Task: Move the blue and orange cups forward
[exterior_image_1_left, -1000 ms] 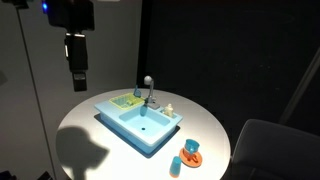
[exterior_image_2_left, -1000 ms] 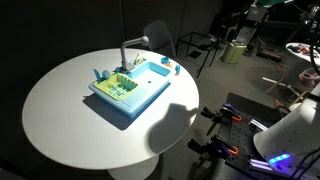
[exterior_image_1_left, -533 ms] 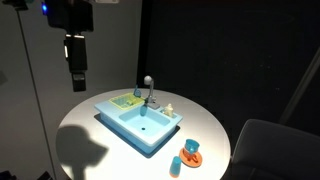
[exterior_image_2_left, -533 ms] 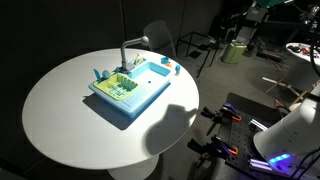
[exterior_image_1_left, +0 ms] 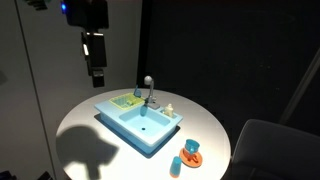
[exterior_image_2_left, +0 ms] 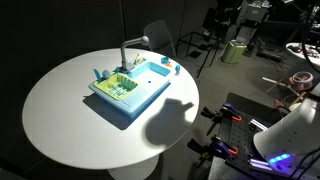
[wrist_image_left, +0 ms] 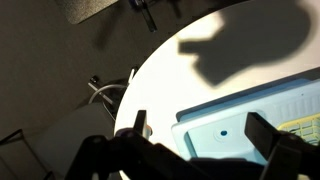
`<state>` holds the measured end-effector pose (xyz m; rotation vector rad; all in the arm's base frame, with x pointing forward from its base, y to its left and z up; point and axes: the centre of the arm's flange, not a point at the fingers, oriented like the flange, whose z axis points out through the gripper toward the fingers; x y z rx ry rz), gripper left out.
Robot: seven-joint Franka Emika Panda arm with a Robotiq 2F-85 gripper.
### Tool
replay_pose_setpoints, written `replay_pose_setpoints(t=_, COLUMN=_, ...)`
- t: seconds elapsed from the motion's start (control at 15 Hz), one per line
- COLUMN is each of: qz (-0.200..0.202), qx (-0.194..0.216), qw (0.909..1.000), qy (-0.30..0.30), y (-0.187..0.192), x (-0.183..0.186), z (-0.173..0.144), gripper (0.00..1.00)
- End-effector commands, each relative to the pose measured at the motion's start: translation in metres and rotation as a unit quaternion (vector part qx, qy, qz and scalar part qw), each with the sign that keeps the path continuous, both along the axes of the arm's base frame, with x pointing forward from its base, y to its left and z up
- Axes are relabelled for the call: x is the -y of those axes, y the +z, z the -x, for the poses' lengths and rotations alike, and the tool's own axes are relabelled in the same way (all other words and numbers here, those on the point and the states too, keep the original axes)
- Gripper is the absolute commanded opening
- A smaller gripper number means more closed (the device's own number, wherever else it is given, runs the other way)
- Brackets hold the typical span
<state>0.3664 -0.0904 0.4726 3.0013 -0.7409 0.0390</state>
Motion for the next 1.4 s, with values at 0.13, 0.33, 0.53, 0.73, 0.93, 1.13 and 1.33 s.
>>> replay_pose_setpoints(t=0.13, qz=-0.011, qx=0.009, qw=0.9999, qy=-0.006, y=0.014, x=0.058, z=-0.036, gripper=1.0)
replay_pose_setpoints(t=0.33, qz=-0.009, qx=0.009, qw=0.9999, qy=-0.007, y=0.008, x=0.085, z=-0.05, gripper=1.0)
replay_pose_setpoints(t=0.53, qz=-0.007, qx=0.012, qw=0.9999, qy=-0.007, y=-0.006, x=0.109, z=-0.067, gripper=1.0)
replay_pose_setpoints(t=0.73, qz=-0.005, qx=0.011, qw=0.9999, qy=-0.004, y=-0.024, x=0.13, z=-0.084, gripper=1.0)
replay_pose_setpoints(t=0.93, qz=-0.004, qx=0.008, qw=1.0, qy=0.0, y=-0.039, x=0.15, z=-0.099, gripper=1.0)
replay_pose_setpoints(t=1.13, qz=-0.002, qx=0.003, qw=1.0, qy=0.005, y=-0.052, x=0.167, z=-0.112, gripper=1.0)
replay_pose_setpoints(t=1.33, qz=0.0, qx=0.0, qw=0.9999, qy=0.01, y=-0.064, x=0.177, z=-0.124, gripper=1.0)
